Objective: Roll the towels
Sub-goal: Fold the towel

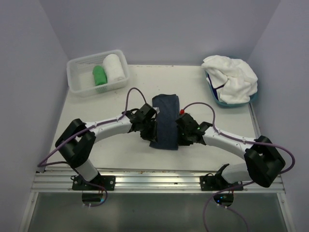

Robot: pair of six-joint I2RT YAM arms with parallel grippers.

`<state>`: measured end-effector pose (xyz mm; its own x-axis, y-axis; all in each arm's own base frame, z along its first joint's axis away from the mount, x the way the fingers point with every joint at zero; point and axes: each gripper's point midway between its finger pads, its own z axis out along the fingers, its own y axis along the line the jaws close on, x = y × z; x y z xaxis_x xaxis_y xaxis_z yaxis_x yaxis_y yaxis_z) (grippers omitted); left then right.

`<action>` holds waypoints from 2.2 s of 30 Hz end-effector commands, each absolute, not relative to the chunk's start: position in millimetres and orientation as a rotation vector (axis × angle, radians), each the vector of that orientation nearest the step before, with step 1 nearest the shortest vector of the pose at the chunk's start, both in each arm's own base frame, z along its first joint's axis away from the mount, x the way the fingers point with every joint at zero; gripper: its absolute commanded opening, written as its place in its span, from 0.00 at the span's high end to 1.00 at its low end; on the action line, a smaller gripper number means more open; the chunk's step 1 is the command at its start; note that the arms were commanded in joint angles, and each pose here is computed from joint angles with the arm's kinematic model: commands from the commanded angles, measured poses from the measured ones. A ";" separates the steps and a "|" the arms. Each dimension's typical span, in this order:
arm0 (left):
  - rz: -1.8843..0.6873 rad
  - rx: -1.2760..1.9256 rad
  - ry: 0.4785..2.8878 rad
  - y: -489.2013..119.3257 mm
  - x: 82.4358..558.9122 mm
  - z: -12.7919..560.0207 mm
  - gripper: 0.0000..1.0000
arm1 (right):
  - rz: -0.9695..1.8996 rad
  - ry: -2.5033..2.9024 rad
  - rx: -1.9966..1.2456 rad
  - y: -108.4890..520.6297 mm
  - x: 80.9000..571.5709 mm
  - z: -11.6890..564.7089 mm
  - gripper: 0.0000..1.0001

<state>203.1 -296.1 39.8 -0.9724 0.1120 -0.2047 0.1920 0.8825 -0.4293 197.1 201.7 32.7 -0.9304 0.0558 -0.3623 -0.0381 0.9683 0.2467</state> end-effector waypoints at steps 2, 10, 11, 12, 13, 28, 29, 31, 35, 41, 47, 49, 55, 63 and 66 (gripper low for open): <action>-0.656 0.187 2.792 -287.0 209.1 70.4 0.80 | 0.375 2.695 0.023 202.7 201.2 53.0 0.85; -0.591 0.159 2.833 -273.3 200.4 39.2 0.66 | 0.407 2.723 0.026 201.8 188.5 43.4 0.63; -0.592 0.161 2.833 -273.6 200.5 37.5 0.64 | 0.415 2.727 0.026 202.8 187.3 42.2 0.61; -0.585 0.161 2.843 -272.5 199.0 32.8 0.62 | 0.425 2.728 0.031 204.4 187.2 41.4 0.58; -0.583 0.156 2.845 -272.7 199.5 30.2 0.60 | 0.434 2.730 0.033 205.5 186.7 40.8 0.56; -0.534 0.152 2.871 -267.4 198.0 6.8 0.64 | 0.461 2.762 0.052 210.1 182.4 20.2 0.62; -0.532 0.151 2.874 -267.4 197.9 5.5 0.66 | 0.461 2.762 0.054 210.0 182.8 20.0 0.63; -0.536 0.151 2.880 -267.6 196.5 4.9 0.71 | 0.461 2.763 0.058 210.1 182.8 18.4 0.65; -0.546 0.146 2.877 -268.7 196.7 7.3 0.83 | 0.468 2.759 0.069 211.1 183.6 18.4 0.72; -0.574 0.110 2.858 -271.4 198.3 20.8 1.00 | 0.485 2.733 0.083 212.3 186.4 28.2 0.99; -0.606 0.067 2.812 -276.4 207.0 40.2 1.00 | 0.429 2.666 0.093 208.3 202.1 47.0 1.00; -0.610 0.053 2.807 -276.7 211.3 42.9 1.00 | 0.421 2.649 0.084 211.0 208.3 53.2 1.00; -0.644 -0.023 2.786 -275.0 231.3 53.4 1.00 | 0.357 2.605 0.065 213.2 234.0 67.8 1.00; -0.682 -0.046 2.743 -280.5 265.1 75.1 1.00 | 0.344 2.578 0.048 217.0 269.7 78.5 1.00; -0.679 -0.044 2.735 -283.7 280.0 80.9 1.00 | 0.341 2.576 0.044 220.4 281.8 79.6 1.00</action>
<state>262.3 -277.5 68.2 -0.9528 -0.1078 -0.2839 0.0322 0.8937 -0.4475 263.1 217.4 69.6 -0.8749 0.1186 -0.4695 -0.0126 0.9637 0.2669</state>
